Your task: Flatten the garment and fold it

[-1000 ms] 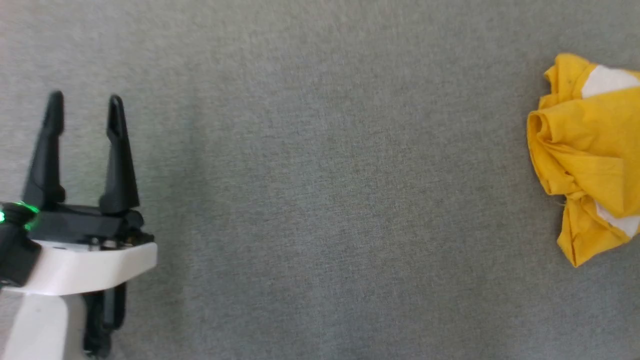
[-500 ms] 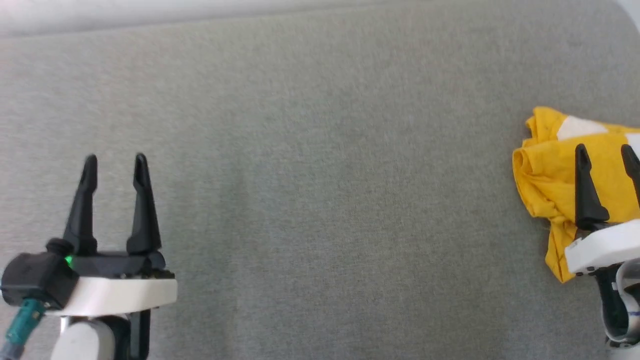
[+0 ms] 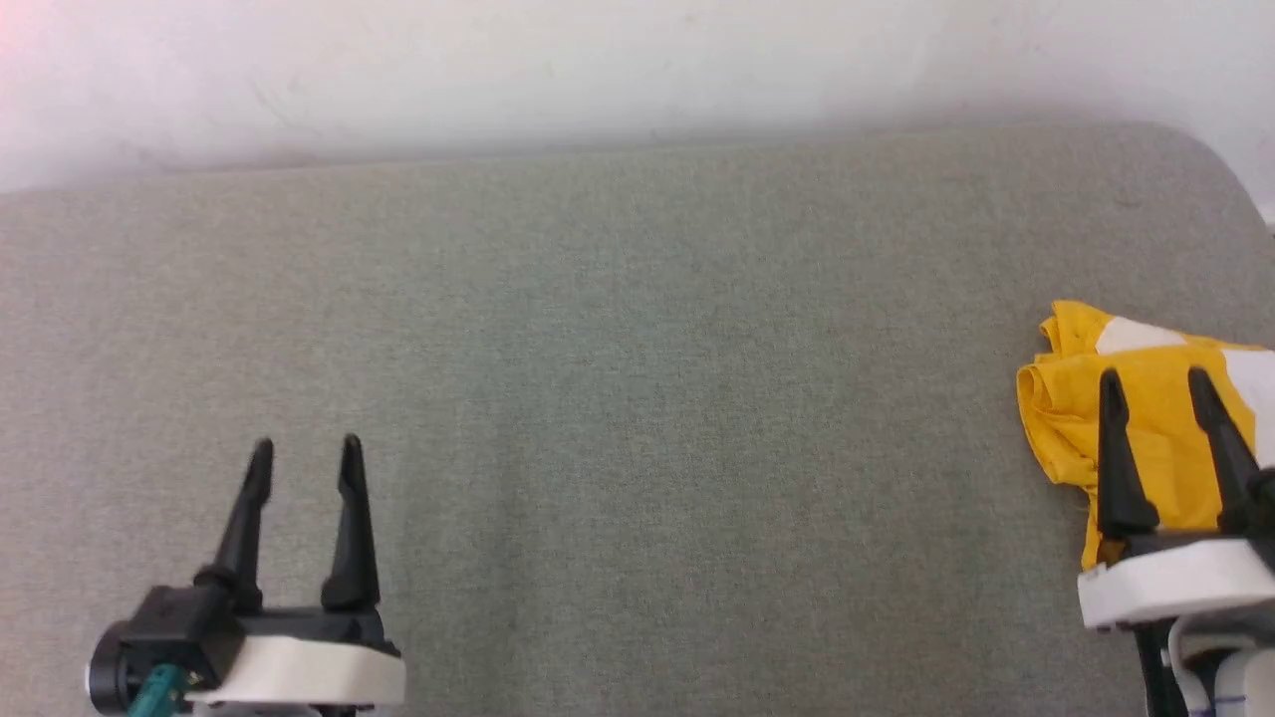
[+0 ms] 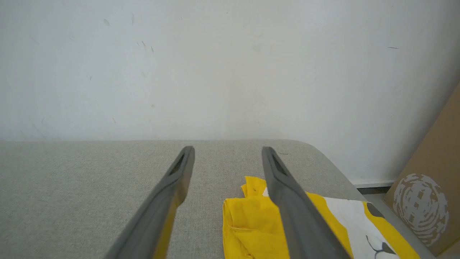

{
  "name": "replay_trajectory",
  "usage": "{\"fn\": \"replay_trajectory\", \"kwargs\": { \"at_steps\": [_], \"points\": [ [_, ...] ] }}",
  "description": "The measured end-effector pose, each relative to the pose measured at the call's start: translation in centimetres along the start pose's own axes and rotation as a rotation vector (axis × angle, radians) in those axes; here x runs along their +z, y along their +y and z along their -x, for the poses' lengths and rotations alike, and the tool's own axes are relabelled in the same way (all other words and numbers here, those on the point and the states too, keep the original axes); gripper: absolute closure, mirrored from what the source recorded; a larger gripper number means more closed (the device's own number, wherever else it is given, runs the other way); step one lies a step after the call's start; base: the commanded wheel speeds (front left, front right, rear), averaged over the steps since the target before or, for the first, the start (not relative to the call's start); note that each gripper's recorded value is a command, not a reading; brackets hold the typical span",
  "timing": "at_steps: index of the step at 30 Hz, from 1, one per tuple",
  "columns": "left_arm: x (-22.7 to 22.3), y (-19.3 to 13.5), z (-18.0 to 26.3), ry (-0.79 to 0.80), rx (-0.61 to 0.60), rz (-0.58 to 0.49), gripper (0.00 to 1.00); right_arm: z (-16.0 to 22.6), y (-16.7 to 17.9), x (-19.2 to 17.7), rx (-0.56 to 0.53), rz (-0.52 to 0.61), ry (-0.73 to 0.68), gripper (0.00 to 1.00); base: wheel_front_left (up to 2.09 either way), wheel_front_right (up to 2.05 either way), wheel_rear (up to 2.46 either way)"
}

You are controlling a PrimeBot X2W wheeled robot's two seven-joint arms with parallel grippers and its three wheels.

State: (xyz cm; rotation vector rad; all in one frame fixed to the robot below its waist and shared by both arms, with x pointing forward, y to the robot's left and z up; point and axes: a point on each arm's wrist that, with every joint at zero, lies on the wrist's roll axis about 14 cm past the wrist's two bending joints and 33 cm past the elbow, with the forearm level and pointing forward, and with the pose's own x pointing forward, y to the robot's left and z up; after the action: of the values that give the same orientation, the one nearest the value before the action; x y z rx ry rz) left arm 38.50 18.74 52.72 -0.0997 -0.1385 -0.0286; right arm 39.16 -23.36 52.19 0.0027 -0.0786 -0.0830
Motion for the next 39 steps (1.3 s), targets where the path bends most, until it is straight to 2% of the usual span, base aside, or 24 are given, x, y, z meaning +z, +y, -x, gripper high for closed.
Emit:
{"fn": "replay_trajectory", "kwargs": {
  "at_steps": [11, 24, 25, 39],
  "points": [
    [-0.5, 0.6, 3.9, 0.037, 0.048, -0.004, 0.00, 2.4, 0.2, -2.3, 0.010, 0.001, 0.038, 0.00, 0.00, 0.00, 0.00],
    [-1.5, 0.9, 3.5, 0.061, 0.053, -0.010, 0.00, 2.2, 1.0, -3.9, 0.028, -0.014, 0.077, 0.00, 0.00, 0.00, 0.00],
    [-1.4, 0.9, 3.4, 0.059, 0.047, -0.011, 1.00, 2.3, 0.9, -3.9, 0.026, -0.014, 0.079, 1.00, 0.00, 0.00, 0.00],
    [-1.5, 0.7, 3.3, 0.065, 0.041, -0.009, 1.00, 2.4, 1.0, -4.0, 0.031, -0.012, 0.089, 1.00, 0.00, 0.00, 0.00]
  ]
}}
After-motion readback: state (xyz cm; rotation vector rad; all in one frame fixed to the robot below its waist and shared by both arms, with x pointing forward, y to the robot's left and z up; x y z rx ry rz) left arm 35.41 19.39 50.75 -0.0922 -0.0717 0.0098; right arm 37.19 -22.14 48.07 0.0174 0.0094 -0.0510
